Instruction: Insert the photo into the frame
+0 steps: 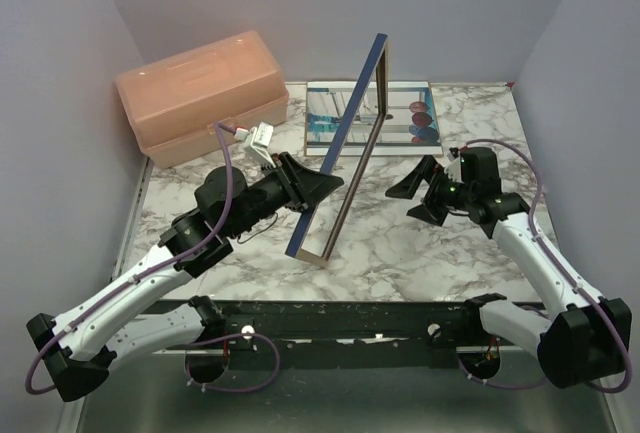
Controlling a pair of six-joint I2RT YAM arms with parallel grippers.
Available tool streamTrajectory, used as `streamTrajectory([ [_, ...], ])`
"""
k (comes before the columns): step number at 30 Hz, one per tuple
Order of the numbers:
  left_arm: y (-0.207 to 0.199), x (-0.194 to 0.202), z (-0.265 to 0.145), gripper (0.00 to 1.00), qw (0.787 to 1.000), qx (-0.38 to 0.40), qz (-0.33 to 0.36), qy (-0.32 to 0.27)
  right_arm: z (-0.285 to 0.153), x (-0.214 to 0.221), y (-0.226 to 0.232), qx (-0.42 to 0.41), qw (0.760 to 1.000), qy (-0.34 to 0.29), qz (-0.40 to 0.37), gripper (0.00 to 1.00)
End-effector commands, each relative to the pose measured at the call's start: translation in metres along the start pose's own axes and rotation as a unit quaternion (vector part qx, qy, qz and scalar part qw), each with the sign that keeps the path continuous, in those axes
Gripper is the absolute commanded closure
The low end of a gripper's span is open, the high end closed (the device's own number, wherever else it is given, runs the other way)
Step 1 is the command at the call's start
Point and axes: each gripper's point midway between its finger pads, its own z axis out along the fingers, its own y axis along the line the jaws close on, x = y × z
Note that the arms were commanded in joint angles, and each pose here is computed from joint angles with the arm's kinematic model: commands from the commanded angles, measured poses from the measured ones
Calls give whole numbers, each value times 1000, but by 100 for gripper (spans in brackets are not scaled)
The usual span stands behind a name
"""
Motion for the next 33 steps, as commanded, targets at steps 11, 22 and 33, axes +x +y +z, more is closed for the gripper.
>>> streamTrajectory([
  [11, 33, -5, 0, 100, 989, 61, -123, -61, 23, 4, -44, 41, 999, -11, 2, 5],
  [22, 98, 26, 1, 100, 988, -27, -147, -29, 40, 4, -72, 89, 996, 2, -6, 7],
  [33, 126, 53, 11, 100, 985, -45, -163, 21, 48, 6, -89, 115, 993, 10, -18, 8],
])
